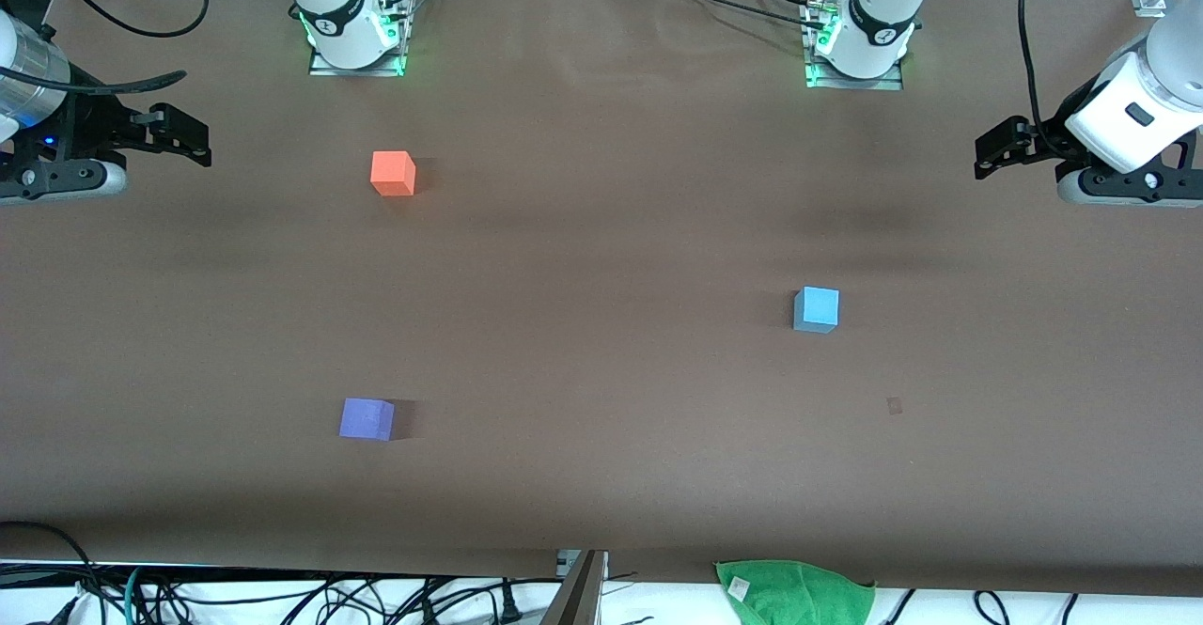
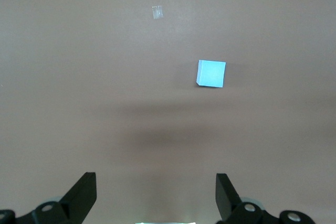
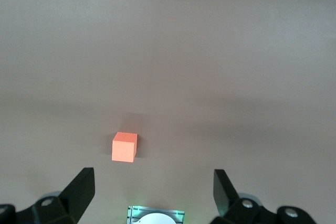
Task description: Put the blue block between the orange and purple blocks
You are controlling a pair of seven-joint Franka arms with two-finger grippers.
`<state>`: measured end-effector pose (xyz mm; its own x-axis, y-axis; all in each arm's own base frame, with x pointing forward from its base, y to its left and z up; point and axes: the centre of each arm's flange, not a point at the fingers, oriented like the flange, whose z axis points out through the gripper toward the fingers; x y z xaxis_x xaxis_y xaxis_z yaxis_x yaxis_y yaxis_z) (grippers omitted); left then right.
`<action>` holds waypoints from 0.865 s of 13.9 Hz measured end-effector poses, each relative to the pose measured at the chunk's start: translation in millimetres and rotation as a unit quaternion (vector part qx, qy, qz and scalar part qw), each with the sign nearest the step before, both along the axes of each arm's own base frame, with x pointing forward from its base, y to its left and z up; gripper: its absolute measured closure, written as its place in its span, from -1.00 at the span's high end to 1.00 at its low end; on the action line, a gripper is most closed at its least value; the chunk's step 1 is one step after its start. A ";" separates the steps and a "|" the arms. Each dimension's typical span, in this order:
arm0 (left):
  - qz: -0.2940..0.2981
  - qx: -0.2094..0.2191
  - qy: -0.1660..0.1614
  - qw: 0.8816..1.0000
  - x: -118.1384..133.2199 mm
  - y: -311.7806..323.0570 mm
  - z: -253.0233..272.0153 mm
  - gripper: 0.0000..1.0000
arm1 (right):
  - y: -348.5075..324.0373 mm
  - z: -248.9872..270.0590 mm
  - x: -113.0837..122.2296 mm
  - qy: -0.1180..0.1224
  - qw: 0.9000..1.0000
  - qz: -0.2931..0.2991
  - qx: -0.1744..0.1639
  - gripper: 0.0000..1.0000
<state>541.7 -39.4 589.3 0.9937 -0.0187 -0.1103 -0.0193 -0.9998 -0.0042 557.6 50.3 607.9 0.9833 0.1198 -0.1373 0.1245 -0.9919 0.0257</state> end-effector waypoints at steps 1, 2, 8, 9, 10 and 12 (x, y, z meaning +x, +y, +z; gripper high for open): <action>0.000 0.000 0.002 1.000 -0.2 0.0 -0.5 1.00 | 0.0 0.0 0.0 0.000 1.000 0.000 0.000 1.00; 0.000 0.000 0.004 1.000 -0.7 0.1 -1.1 1.00 | 0.0 0.0 0.0 0.000 1.000 0.000 0.000 1.00; 0.000 0.001 0.011 1.000 -1.1 -0.5 -3.4 1.00 | 0.0 -0.1 0.1 0.000 1.000 0.000 0.000 1.00; -0.001 0.001 0.011 1.000 -1.1 -0.8 -3.5 1.00 | 0.0 -0.2 0.1 0.000 1.000 0.000 0.000 1.00; -0.002 0.001 0.012 1.000 -0.9 -2.5 -4.4 1.00 | 0.0 -0.2 0.2 0.000 1.000 0.000 0.000 1.00; -0.013 0.001 0.024 1.000 2.8 -13.6 -16.7 1.00 | 0.0 -0.3 0.3 0.000 1.000 0.000 0.000 1.00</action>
<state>544.4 -53.0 572.6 0.9865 -0.0435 -0.1576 -0.0448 -0.9990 -0.0047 557.8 50.3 607.6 0.9833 0.1195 -0.1371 0.1241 -0.9919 0.0256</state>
